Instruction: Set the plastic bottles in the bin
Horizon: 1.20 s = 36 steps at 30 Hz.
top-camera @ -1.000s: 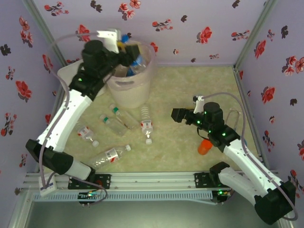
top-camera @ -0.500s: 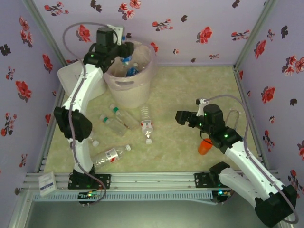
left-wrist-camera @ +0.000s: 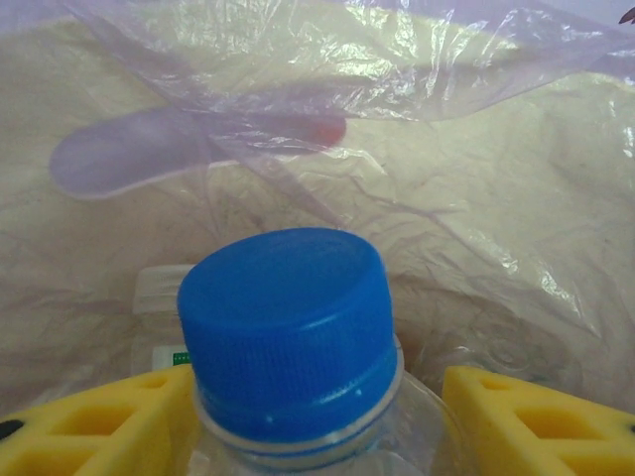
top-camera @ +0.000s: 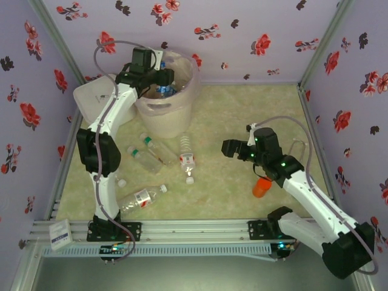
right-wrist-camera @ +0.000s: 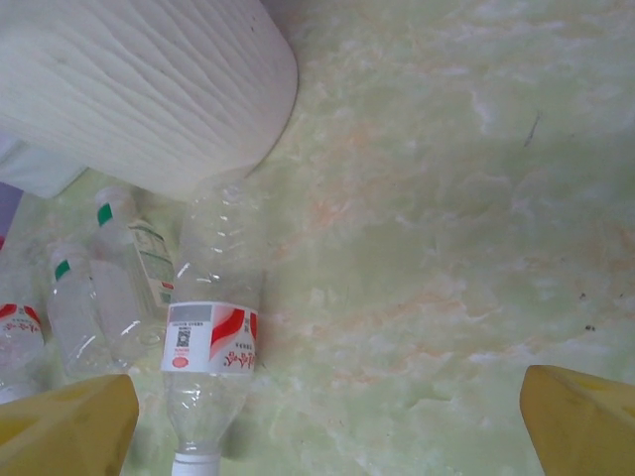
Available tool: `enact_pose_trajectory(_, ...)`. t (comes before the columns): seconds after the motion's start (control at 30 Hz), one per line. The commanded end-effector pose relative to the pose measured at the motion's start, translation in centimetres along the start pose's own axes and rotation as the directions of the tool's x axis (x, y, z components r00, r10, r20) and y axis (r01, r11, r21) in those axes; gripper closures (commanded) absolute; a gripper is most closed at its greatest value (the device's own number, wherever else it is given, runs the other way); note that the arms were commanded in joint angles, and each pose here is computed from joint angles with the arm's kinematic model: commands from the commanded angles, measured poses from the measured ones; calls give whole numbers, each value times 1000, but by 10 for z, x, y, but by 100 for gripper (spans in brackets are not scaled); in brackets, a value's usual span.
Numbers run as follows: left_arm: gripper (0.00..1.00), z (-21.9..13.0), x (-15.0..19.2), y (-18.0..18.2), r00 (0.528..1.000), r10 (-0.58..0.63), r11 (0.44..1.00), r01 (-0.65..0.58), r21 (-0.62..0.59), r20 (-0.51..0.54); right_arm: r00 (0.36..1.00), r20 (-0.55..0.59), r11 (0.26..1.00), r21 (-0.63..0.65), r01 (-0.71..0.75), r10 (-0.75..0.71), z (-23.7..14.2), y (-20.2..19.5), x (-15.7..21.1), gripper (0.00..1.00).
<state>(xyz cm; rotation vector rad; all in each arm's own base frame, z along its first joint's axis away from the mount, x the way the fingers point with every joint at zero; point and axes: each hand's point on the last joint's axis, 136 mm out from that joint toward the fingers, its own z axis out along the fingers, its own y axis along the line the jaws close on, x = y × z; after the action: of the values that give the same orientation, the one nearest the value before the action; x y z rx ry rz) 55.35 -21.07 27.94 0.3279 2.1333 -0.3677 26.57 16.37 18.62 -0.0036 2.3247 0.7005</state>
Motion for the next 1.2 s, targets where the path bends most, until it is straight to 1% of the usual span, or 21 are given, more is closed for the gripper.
enact_pose_trajectory(0.0,20,21,41,-7,992,-44,997,51,51,-120,996,-76,999,-5,-40,39,4,6,8,1)
enact_pose_trajectory(0.1,1,3,31,-7,994,-39,998,43,35,-102,989,-142,999,-37,-38,32,20,18,27,1)
enact_pose_trajectory(0.2,0,-16,15,-2,998,-25,1000,25,-3,-56,980,-200,995,-93,-41,22,38,40,45,1)
enact_pose_trajectory(0.3,0,-41,-4,-1,1000,-5,999,4,-34,-14,965,-262,996,-92,3,-27,58,59,66,1)
enact_pose_trajectory(0.37,0,-65,-16,1,1000,9,998,-8,-63,22,951,-299,996,-73,61,-80,71,70,80,2)
enact_pose_trajectory(0.43,0,-96,-29,5,997,29,994,-22,-110,68,938,-328,993,-54,104,-116,87,79,91,2)
enact_pose_trajectory(0.5,0,-124,-36,10,994,42,988,-26,-150,104,930,-343,992,-45,122,-130,102,85,96,3)
enact_pose_trajectory(0.57,0,-154,-35,11,991,43,985,-20,-172,130,927,-347,989,-43,139,-146,116,92,98,4)
enact_pose_trajectory(0.63,0,-179,-21,8,989,22,987,2,-161,146,918,-361,986,-41,160,-164,130,99,102,4)
enact_pose_trajectory(0.7,0,-198,-2,2,986,-15,991,36,-125,164,913,-374,985,-25,168,-165,144,97,107,6)
enact_pose_trajectory(0.8,0,-217,37,-11,983,-91,994,99,-40,160,901,-408,986,18,166,-144,161,90,116,16)
enact_pose_trajectory(0.9,0,-230,78,-20,982,-147,989,148,1,122,894,-431,989,24,144,-120,172,90,123,24)
enact_pose_trajectory(0.97,0,-239,100,-23,976,-186,983,184,22,112,890,-441,989,35,145,-115,176,87,128,30)
enact_pose_trajectory(1.03,0,-246,120,-22,970,-221,975,219,25,99,893,-437,988,49,144,-109,175,83,128,38)
enact_pose_trajectory(1.1,0,-250,132,-22,965,-247,969,245,34,92,897,-428,988,51,145,-109,171,82,126,46)
enact_pose_trajectory(1.17,0,-249,141,-26,958,-276,960,272,60,74,900,-420,986,56,155,-118,164,82,120,50)
